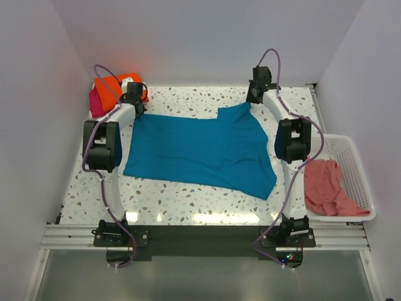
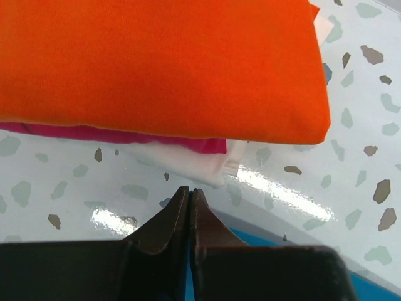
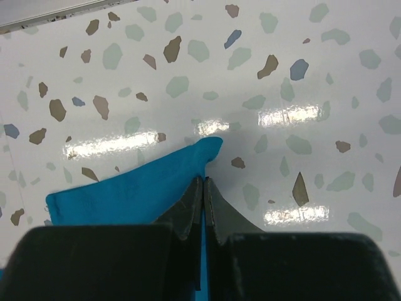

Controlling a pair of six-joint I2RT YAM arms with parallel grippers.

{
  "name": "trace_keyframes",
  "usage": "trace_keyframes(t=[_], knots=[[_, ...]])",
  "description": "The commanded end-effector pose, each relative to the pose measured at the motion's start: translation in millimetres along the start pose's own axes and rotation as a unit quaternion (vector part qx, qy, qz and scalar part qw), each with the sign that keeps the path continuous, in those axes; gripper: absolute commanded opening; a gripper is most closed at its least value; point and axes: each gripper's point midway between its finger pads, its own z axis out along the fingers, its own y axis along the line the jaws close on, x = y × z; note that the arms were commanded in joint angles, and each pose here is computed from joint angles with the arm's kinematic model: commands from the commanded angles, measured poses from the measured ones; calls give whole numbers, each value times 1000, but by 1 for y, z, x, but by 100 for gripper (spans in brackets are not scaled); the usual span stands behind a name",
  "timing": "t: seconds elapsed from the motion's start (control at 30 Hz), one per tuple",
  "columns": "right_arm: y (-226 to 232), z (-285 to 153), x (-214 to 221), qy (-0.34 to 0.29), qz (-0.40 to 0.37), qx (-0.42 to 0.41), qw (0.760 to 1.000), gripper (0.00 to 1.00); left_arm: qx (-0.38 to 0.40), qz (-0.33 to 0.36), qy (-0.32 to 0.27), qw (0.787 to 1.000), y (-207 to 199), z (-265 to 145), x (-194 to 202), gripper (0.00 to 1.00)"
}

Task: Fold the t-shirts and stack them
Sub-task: Fold the tshirt

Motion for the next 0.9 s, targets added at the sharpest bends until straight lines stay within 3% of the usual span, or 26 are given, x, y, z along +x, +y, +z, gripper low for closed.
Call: trace_keyframes(t=[0.0,0.3,0.87], knots=[[14,-46,-68,-78,31,-41,996,0,28,-4,-47,999,-11,2,-35,0],[7,-86,-66,-90,40,-43,994,0,38,-19,-60,997,-2,-10,-40,0],[-17,-153,28,-45,66,-27,996,0,30,-61,-28,997,29,-57,-6,0]])
